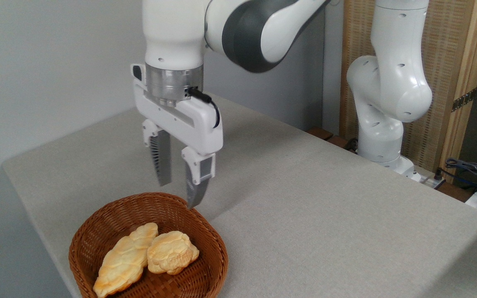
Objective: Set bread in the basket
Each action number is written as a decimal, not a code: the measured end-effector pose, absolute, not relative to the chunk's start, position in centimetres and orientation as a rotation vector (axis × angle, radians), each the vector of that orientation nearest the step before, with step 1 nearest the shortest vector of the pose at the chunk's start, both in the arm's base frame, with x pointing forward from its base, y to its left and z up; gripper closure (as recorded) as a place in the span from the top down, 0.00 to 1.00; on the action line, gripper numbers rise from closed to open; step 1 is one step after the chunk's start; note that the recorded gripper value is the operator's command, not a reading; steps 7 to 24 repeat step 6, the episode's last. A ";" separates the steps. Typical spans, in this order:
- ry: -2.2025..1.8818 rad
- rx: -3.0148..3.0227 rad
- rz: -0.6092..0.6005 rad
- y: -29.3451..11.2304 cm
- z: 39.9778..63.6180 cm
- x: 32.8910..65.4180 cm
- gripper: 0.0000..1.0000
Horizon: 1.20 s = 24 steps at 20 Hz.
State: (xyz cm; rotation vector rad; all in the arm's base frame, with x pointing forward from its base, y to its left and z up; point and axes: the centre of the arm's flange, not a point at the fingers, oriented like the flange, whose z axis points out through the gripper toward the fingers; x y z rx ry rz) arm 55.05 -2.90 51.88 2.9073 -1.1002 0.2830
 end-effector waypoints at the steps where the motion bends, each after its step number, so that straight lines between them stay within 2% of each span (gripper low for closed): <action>1: -1.117 2.913 0.249 -2.8 52.0 54.7 1.00; 6: -1.149 2.909 0.108 -2.8 51.6 53.6 1.00; 24: -1.149 2.909 0.108 -2.8 51.6 53.6 1.00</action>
